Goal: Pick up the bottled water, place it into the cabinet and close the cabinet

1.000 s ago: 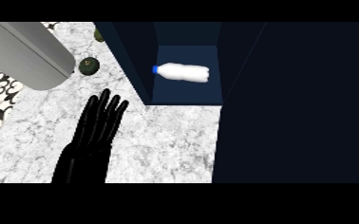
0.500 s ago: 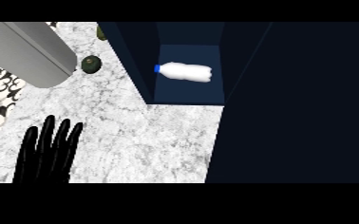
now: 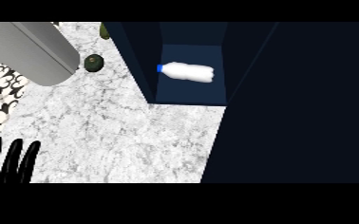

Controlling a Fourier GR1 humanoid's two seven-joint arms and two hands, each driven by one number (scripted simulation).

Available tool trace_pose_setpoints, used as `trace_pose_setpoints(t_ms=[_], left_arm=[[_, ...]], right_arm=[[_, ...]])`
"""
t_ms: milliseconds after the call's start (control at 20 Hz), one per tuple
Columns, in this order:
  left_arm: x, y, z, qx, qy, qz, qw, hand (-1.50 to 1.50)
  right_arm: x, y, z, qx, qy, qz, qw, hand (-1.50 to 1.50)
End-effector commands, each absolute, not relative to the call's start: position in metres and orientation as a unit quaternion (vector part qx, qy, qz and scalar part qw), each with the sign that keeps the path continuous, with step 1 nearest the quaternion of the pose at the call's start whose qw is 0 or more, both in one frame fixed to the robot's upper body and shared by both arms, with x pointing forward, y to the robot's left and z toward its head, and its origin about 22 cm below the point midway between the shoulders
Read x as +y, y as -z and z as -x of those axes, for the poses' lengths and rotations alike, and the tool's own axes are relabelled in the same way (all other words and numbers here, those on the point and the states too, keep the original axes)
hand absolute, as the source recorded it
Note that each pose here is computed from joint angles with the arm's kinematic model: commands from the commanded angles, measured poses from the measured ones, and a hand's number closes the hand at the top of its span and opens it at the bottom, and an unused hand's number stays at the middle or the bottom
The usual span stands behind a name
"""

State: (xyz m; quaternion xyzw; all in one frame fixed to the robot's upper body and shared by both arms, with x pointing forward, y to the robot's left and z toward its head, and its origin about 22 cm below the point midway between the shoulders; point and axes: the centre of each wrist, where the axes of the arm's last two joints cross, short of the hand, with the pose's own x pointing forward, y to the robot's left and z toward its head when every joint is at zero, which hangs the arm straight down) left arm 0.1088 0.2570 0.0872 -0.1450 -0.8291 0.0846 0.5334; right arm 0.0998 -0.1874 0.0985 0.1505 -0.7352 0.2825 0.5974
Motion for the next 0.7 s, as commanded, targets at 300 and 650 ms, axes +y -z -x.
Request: trace_pose_setpoints(t_ms=[300, 650], left_arm=[[0.293, -0.094, -0.09, -0.827, -0.079, 0.157, 0.535, -1.5], [0.32, -0.087, -0.069, -0.824, -0.09, 0.158, 0.537, -1.5]], right_arm=[[-0.125, -0.117, -0.112, -0.724, -0.235, -0.279, 0.585, 1.5], [-0.09, -0.129, -0.142, -0.717, -0.208, -0.281, 0.603, 1.5]])
